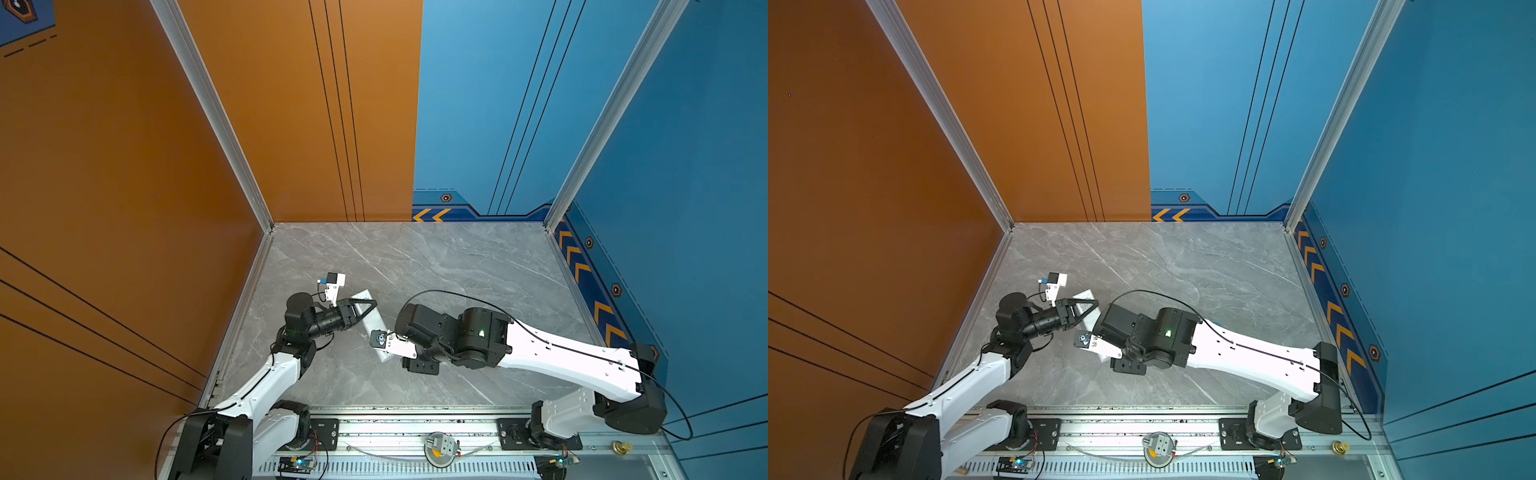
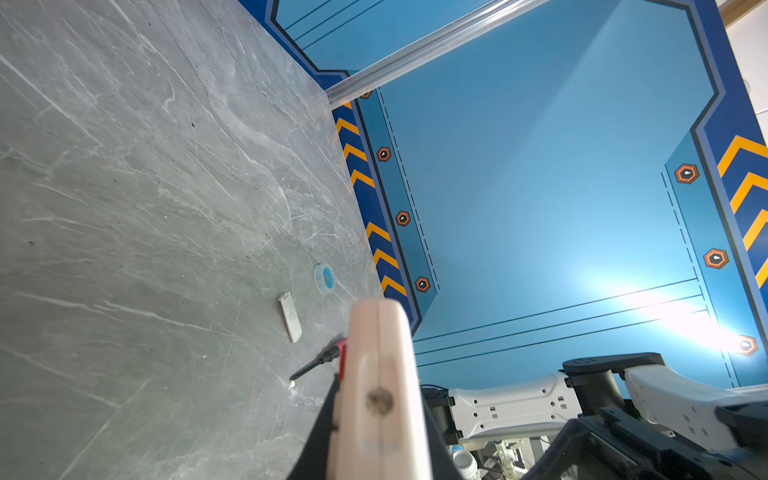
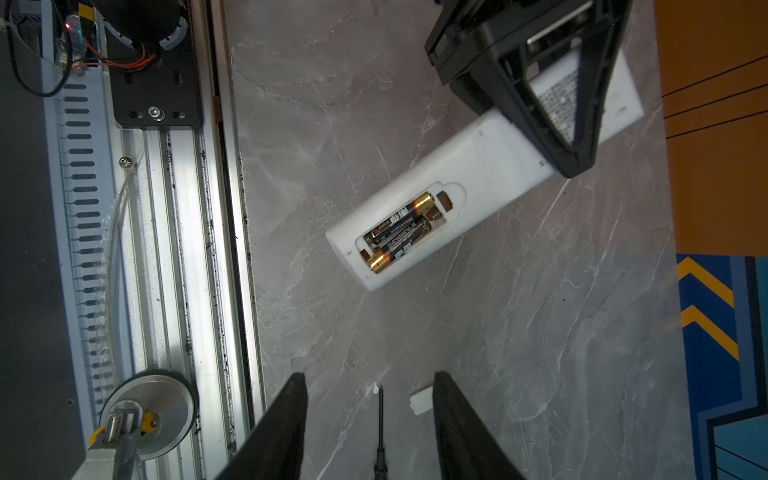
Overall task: Load the batteries into the remote control
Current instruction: 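Lower the right gripper fingers onto the second battery in the compartment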
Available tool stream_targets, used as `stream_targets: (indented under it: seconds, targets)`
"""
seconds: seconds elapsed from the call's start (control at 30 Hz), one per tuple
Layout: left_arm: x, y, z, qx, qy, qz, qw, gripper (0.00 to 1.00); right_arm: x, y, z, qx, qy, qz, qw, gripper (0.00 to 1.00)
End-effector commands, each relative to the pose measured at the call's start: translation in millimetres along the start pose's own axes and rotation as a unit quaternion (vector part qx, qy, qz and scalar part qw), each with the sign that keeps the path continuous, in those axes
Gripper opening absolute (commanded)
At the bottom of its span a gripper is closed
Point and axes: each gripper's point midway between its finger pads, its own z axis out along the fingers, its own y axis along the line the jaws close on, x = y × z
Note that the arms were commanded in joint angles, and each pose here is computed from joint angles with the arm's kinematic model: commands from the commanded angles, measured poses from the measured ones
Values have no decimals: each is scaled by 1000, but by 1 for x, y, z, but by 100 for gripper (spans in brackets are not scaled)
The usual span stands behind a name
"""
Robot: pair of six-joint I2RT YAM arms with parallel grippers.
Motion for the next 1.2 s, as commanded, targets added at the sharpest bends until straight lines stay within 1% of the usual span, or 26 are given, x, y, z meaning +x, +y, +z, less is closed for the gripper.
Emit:
stream_targets:
  seconds: [0.0, 0.4, 0.73, 1.17]
  targets:
    - [1, -22, 4, 32, 25, 22, 999, 0, 1, 0, -5, 10, -2, -37, 999, 44]
    - [10, -30, 12, 45, 52, 29, 997, 0, -3, 10, 6, -6, 12, -96, 995, 37]
    - [17, -35, 17, 52, 66, 32, 996, 0, -6, 16, 18, -24, 20, -127, 991, 31]
    - [21, -38, 18, 56, 71, 35, 995, 0, -5, 19, 28, -24, 39, -149, 988, 29]
